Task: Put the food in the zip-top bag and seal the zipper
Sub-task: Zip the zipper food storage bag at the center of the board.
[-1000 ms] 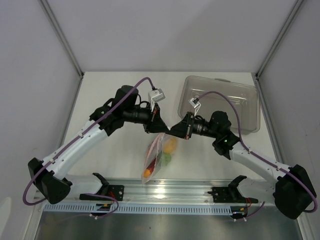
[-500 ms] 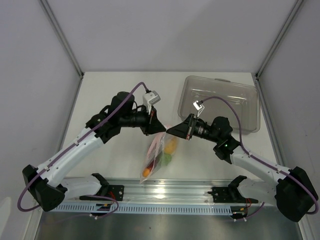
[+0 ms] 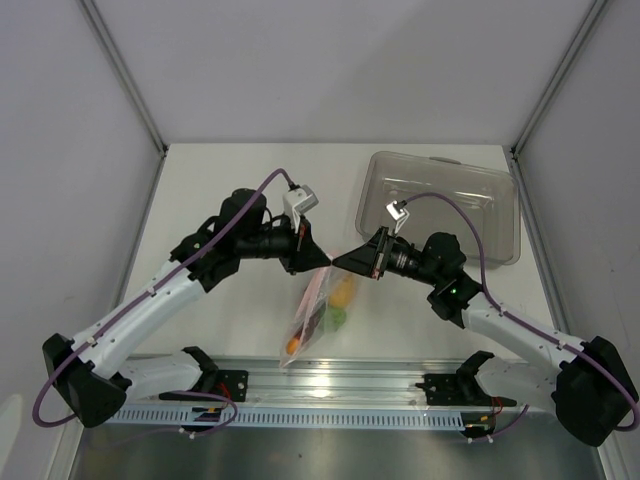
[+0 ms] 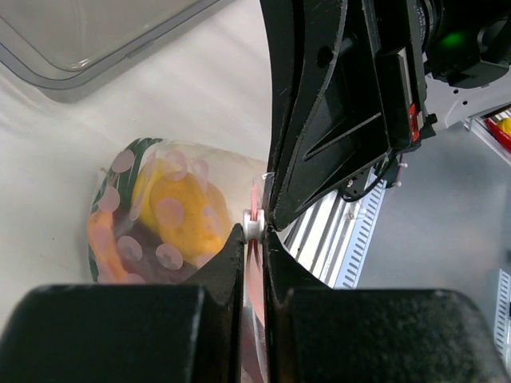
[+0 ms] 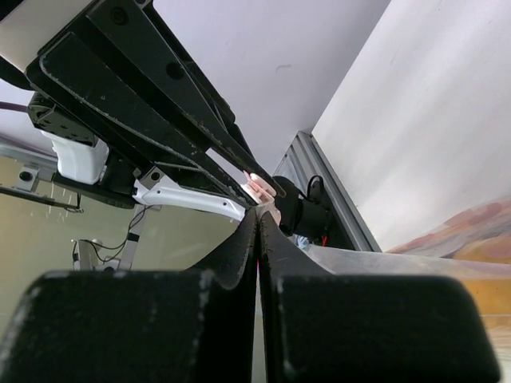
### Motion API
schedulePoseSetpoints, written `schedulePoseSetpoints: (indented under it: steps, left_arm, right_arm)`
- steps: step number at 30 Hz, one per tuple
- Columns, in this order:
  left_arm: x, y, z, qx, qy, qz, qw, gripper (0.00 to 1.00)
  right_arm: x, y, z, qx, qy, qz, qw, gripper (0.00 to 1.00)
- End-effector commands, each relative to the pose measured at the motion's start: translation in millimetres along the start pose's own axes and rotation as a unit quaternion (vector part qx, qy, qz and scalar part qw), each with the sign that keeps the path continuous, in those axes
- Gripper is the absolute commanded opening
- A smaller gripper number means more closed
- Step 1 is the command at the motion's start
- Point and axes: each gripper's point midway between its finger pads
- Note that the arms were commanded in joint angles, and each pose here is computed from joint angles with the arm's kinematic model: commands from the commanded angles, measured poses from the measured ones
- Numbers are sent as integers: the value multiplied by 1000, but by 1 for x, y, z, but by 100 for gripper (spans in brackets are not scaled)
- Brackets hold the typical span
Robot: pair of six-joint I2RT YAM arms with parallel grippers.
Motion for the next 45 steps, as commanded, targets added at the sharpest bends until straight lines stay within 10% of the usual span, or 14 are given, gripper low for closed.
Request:
schedulePoseSetpoints:
  steps: [1, 21, 29, 38, 45]
  left_arm:
    - [-20, -18, -6, 27, -44, -18, 999, 6]
    - [-45, -38, -20, 37, -103, -37, 993, 1]
    - [-48, -23, -23, 17, -99, -30, 995, 1]
    - [-52, -19, -26, 19, -109, -22, 994, 1]
    - [-53, -21, -26, 21, -111, -23, 993, 1]
  right_arm:
    - [53, 31, -2, -57, 69, -43, 995, 0]
    - [60, 38, -7, -71, 81, -52, 993, 0]
    - [47, 17, 1, 19, 35, -129, 991, 0]
    - [27, 1, -9, 141, -8, -225, 964, 43]
    - [11, -12, -12, 178, 12, -216, 960, 50]
Point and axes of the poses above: each gripper's point midway between its finger pads, its own z axis out along the fingers, its own x axis along the line the jaws close on, y = z × x, and after that the axes turned 6 degrees about z, right-handed
